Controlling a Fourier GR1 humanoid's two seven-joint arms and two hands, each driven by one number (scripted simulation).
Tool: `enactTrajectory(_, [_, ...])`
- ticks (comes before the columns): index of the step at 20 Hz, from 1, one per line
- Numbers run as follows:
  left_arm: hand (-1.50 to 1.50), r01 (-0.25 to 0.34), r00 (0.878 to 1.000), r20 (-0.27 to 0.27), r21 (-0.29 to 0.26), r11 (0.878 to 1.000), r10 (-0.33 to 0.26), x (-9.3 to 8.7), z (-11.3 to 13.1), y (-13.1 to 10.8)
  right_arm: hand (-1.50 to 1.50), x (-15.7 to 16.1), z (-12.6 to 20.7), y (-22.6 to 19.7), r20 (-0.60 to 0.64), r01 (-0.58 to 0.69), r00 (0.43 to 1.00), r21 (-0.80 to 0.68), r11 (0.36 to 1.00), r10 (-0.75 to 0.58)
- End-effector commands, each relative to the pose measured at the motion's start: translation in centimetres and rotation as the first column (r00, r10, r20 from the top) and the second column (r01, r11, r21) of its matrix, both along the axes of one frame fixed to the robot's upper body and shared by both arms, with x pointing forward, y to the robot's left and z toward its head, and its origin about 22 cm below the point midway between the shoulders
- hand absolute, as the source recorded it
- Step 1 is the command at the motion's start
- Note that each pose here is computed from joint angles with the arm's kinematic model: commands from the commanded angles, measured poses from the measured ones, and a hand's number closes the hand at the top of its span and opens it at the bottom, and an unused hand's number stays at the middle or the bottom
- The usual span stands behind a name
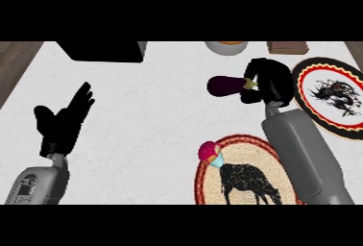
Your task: Pick the eggplant from the placemat and place it in the plate
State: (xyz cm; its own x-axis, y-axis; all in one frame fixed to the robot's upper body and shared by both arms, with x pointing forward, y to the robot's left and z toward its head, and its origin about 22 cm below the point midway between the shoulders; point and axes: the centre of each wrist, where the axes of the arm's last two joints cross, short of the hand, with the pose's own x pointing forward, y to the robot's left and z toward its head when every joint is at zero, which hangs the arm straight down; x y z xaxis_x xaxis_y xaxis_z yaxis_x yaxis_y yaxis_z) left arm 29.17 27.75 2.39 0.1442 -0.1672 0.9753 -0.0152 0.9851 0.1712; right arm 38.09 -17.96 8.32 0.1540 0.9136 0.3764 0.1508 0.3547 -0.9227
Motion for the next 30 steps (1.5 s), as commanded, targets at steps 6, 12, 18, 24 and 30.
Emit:
enactTrajectory(6, [0.00,-0.021,1.000,-0.008,0.004,1.000,0.021,0.3,0.2,-0.8,1.50,2.9,3.1,-1.8,0.314,0.334,0.894,0.006,0.942,-0.319])
enactTrajectory(12, [0.00,-0.037,0.999,-0.015,-0.014,0.999,0.037,0.3,0.0,1.6,1.50,3.6,3.1,-6.1,0.304,0.408,0.846,0.163,0.899,-0.439])
enactTrajectory(18, [0.00,-0.020,1.000,0.003,0.007,1.000,0.020,0.2,0.1,1.5,1.50,2.9,1.3,-14.6,0.292,0.485,0.805,0.178,0.856,-0.516])
enactTrajectory(24, [0.00,-0.022,1.000,-0.005,0.009,1.000,0.022,0.1,-0.2,1.5,1.50,1.9,-0.9,-18.2,0.259,0.511,0.809,0.131,0.849,-0.527])
enactTrajectory(30, [0.00,-0.015,1.000,-0.011,0.003,1.000,0.015,0.6,-0.1,0.4,1.50,-0.2,-3.2,-22.9,0.058,0.496,0.862,0.115,0.861,-0.504])
